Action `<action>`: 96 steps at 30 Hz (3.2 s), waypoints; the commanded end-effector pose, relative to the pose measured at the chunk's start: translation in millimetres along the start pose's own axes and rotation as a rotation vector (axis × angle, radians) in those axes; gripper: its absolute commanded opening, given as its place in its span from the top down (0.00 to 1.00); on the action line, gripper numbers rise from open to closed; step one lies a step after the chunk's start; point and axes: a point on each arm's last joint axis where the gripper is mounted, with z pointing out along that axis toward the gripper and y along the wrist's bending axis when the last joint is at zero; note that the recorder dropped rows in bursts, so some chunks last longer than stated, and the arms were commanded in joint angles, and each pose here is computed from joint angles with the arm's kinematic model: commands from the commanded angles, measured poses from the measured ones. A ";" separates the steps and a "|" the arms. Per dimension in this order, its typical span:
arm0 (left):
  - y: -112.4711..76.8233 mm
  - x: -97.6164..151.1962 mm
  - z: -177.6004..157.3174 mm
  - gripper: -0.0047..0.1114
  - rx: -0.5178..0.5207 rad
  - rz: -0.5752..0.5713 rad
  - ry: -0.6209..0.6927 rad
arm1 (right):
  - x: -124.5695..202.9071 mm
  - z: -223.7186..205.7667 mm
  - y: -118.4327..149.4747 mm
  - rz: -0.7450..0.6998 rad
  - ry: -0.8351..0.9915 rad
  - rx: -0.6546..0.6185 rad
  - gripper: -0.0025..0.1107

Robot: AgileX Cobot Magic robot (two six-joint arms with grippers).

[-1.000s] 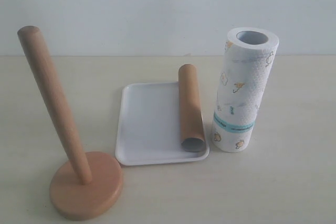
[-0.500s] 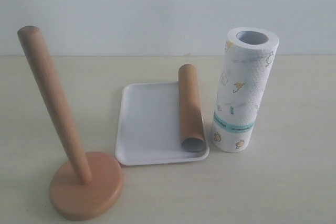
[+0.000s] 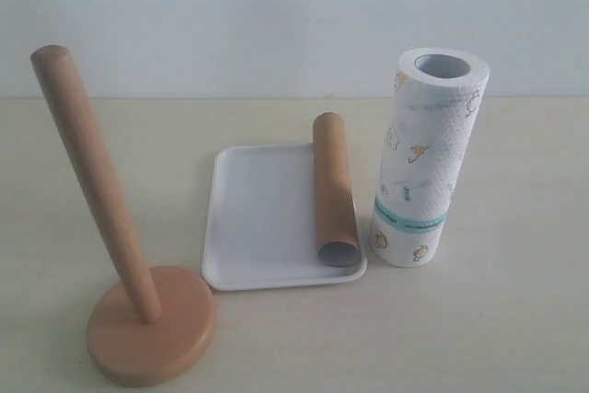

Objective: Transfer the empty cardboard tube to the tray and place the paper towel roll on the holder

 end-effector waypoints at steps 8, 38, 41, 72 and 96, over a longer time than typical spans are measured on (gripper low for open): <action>56.2 32.0 -26.9 0.92 -0.278 0.496 0.183 | -1.4 -0.5 -0.1 -0.006 -0.015 0.003 0.95; 99.6 53.8 -66.0 0.92 -0.715 0.747 0.775 | -1.9 -0.5 -0.1 -0.006 -0.021 0.002 0.95; 99.6 53.8 -66.0 0.92 -0.715 0.747 0.775 | -1.9 -0.5 -0.1 -0.006 -0.021 0.002 0.95; 99.6 53.8 -66.0 0.92 -0.715 0.747 0.775 | -1.9 -0.5 -0.1 -0.006 -0.021 0.002 0.95; 99.6 53.8 -66.0 0.92 -0.715 0.747 0.775 | -59.2 -15.7 2.5 0.338 -0.500 -0.108 0.95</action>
